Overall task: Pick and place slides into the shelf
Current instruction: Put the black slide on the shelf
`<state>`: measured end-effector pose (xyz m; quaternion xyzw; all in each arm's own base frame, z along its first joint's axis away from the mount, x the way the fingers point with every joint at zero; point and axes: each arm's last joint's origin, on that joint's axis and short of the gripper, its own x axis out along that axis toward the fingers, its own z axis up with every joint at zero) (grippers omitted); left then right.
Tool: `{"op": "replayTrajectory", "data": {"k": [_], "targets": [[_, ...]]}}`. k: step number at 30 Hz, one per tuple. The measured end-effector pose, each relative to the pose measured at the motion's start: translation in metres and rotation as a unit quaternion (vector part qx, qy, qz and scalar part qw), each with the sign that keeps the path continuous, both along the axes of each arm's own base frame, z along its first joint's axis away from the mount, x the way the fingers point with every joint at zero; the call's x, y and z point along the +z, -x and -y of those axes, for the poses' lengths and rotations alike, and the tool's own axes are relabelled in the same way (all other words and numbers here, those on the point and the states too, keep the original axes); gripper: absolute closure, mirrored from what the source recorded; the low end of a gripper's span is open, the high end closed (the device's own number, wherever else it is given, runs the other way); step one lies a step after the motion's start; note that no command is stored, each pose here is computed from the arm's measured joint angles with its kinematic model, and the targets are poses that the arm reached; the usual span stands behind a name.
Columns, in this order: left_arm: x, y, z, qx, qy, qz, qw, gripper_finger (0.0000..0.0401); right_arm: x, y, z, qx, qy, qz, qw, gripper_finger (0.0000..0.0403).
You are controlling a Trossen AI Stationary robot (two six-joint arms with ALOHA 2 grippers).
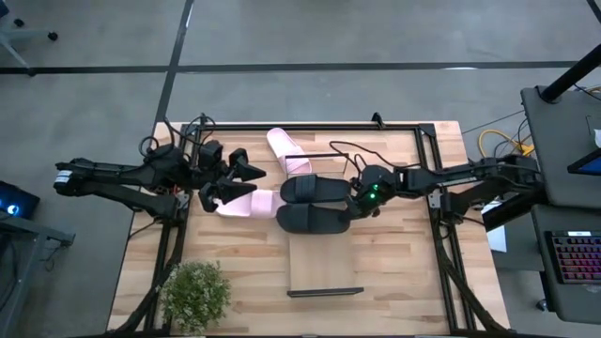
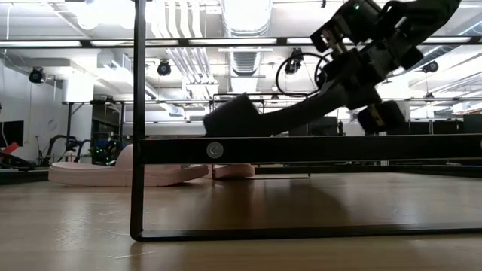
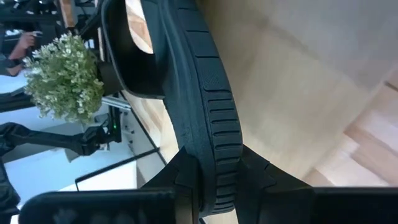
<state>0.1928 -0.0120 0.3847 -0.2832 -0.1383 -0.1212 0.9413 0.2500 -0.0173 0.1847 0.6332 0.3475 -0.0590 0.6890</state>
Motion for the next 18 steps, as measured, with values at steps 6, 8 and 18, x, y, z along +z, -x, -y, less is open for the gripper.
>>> {"op": "replayTrajectory", "data": {"k": [6, 8, 18], "targets": [[0.002, 0.001, 0.0, 0.0, 0.001, 0.008, 1.0, 0.0168, -0.005, -0.001, 0.006, -0.007, -0.003, -0.009, 1.0, 0.0354], [0.002, 0.002, 0.0, -0.001, 0.001, 0.008, 1.0, 0.0168, -0.002, 0.001, 0.008, -0.009, -0.001, -0.007, 1.0, 0.0354], [0.001, 0.001, 0.0, -0.001, 0.001, 0.006, 1.0, 0.0168, 0.003, 0.012, 0.015, -0.016, 0.013, -0.019, 1.0, 0.0354]]}}
